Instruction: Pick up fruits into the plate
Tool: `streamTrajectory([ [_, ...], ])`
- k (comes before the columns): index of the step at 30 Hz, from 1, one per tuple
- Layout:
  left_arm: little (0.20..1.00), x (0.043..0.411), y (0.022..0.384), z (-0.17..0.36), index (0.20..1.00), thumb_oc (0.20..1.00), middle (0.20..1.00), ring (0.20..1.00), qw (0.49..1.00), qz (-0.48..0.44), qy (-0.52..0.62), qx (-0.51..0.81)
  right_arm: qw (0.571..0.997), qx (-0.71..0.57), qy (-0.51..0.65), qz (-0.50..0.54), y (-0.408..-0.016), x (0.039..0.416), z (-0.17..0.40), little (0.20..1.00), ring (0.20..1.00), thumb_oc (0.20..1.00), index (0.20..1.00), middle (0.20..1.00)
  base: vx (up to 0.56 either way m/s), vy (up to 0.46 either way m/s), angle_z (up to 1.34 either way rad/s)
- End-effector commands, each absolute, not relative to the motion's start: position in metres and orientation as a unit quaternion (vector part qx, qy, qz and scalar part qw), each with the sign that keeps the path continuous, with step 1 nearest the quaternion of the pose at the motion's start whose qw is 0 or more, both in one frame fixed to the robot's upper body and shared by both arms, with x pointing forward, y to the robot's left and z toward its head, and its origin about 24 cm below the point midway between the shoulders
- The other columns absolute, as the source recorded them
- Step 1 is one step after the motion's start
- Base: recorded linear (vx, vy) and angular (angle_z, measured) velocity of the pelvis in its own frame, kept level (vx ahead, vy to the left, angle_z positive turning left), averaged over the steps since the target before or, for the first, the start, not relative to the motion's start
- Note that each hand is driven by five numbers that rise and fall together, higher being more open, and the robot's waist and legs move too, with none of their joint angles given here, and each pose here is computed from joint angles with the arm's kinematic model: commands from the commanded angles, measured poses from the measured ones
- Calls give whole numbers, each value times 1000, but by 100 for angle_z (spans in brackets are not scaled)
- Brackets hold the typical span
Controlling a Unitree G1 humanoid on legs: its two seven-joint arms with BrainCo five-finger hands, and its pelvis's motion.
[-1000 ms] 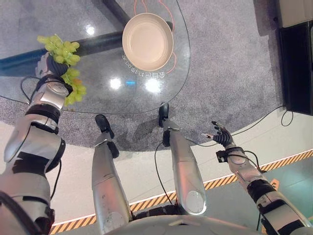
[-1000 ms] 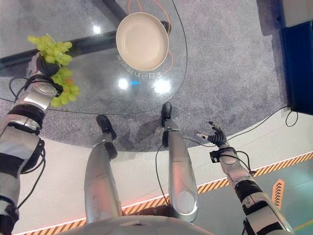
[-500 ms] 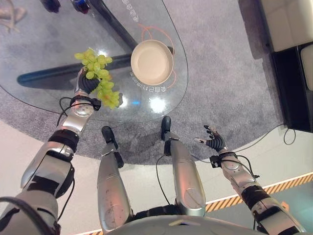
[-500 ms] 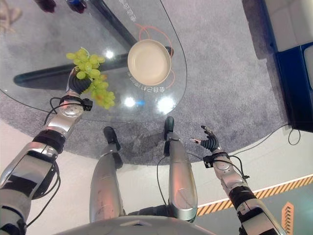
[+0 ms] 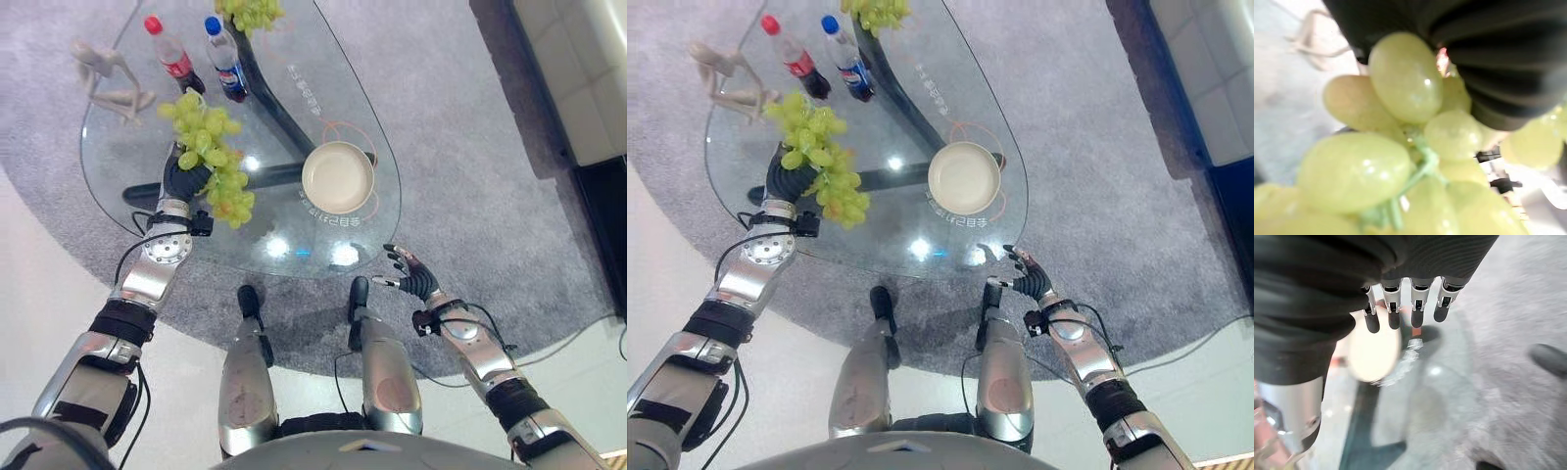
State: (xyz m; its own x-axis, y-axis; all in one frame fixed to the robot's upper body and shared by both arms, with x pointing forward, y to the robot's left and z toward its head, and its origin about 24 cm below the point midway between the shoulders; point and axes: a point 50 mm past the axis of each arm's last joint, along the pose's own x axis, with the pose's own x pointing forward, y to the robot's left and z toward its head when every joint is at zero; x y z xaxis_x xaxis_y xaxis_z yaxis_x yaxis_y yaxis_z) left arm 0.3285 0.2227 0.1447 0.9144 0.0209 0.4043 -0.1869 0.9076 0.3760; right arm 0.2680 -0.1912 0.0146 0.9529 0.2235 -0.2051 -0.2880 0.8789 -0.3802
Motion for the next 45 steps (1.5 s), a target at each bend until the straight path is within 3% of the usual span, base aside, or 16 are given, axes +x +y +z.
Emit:
streamTrajectory([
  [1,200,319,214,144,200,200,200,200,953,14,-226,202,950,-252,48,177,-194,274,39,1000,1000,1000,1000,1000,51,-41,-12],
  [4,200,314,206,140,200,200,200,200,952,-22,-224,209,948,-227,57,214,-188,287,53,1000,1000,1000,1000,1000,97,-26,-8],
  [7,200,309,195,133,200,200,200,200,952,-68,-209,211,942,-102,119,295,-165,297,56,1000,1000,1000,1000,1000,179,-10,-6],
  [11,200,310,183,128,200,200,200,200,953,-125,-188,203,901,14,130,413,-114,299,69,1000,1000,1000,1000,1000,121,2,-4],
  [16,200,307,173,128,200,200,200,200,947,-177,-179,201,854,43,118,505,-75,285,87,1000,1000,1000,1000,1000,0,1,1],
  [24,200,306,157,138,200,200,200,200,938,-222,-199,176,799,111,113,581,-34,264,112,1000,1000,1000,1000,1000,-6,4,1],
  [30,200,304,139,148,200,200,200,200,932,-245,-221,149,780,141,101,602,-10,251,126,1000,1000,1000,1000,1000,-1,0,1],
  [39,200,302,133,147,200,200,200,200,938,-225,-222,141,808,150,71,565,-8,255,136,1000,1000,1000,1000,1000,0,0,0],
  [45,200,301,165,153,200,200,200,200,944,-151,-231,182,830,52,78,550,-46,262,124,1000,1000,1000,1000,1000,2,4,-1],
])
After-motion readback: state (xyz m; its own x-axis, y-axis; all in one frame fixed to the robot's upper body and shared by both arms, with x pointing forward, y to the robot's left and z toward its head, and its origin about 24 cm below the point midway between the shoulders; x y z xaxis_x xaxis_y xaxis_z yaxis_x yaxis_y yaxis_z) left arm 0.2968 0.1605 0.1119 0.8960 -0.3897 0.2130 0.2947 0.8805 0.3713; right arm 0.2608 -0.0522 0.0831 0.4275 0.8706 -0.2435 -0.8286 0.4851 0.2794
